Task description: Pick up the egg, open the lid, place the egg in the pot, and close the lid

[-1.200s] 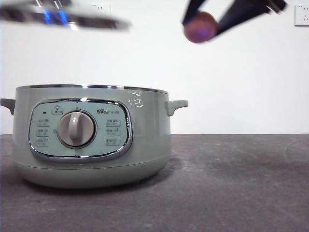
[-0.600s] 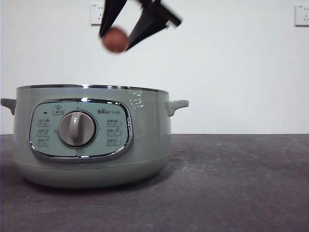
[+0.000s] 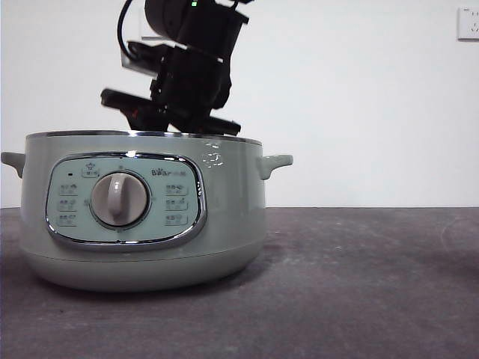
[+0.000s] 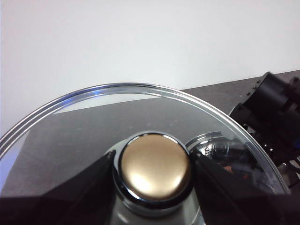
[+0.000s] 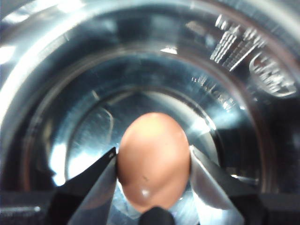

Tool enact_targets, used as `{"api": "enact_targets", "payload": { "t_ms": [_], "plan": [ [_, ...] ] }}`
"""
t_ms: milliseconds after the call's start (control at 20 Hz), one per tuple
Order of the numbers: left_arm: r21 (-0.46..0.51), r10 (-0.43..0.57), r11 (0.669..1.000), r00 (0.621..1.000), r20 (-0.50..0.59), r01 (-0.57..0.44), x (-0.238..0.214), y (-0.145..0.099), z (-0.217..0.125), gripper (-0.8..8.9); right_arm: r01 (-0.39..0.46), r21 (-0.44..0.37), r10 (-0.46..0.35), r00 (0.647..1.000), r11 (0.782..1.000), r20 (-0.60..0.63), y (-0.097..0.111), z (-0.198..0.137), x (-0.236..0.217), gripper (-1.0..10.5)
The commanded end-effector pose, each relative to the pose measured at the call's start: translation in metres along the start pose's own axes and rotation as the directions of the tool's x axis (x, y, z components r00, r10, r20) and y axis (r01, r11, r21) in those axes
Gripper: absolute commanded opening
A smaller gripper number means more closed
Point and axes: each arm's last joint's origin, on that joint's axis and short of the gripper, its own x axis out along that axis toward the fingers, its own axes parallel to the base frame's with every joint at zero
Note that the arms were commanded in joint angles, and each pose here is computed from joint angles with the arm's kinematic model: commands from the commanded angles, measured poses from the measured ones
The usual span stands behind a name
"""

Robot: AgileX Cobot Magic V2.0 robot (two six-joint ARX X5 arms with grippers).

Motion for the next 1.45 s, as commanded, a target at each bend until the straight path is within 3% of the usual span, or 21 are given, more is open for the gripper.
{"api": "enact_targets", "payload": {
  "t_ms": [50, 300, 450, 800, 1150, 1250, 1450],
  "plan": [
    [-0.021, 0.001, 1.000, 0.998, 0.068, 0.000, -0.006, 0.002, 0.007, -0.08, 0.000, -0.029, 0.000, 1.000, 1.000, -0.027, 0.001, -0.002, 0.015, -0.1],
    [-0.023, 0.001, 1.000, 0.998, 0.067, 0.000, -0.006, 0.002, 0.007, -0.08, -0.004, -0.039, 0.001, 0.997, 0.999, -0.071, 0.002, -0.008, 0.031, 0.1],
    [-0.023, 0.001, 1.000, 0.998, 0.067, 0.000, -0.006, 0.002, 0.007, -0.08, -0.006, -0.038, 0.003, 0.997, 0.999, -0.073, 0.006, -0.008, 0.032, 3.7],
    [-0.022, 0.002, 1.000, 0.998, 0.064, 0.000, -0.005, 0.002, 0.007, -0.08, -0.007, -0.018, 0.006, 0.999, 1.000, -0.033, 0.007, -0.003, 0.014, 4.1],
    [0.013, -0.015, 1.000, 0.999, -0.033, 0.016, 0.033, -0.012, 0.012, -0.08, 0.007, 0.018, -0.008, 0.998, 1.000, 0.058, 0.004, -0.003, -0.096, 4.0],
    [0.016, -0.072, 0.997, 0.996, -0.054, 0.073, 0.056, -0.023, 0.017, -0.08, 0.022, 0.030, -0.025, 0.994, 0.999, 0.106, 0.000, -0.010, -0.140, 4.0],
    [-0.026, -0.213, 0.977, 0.974, -0.080, 0.211, 0.102, -0.044, 0.021, -0.08, 0.157, 0.076, -0.168, 0.971, 0.985, 0.170, -0.008, -0.035, -0.218, 4.0]
  ]
}}
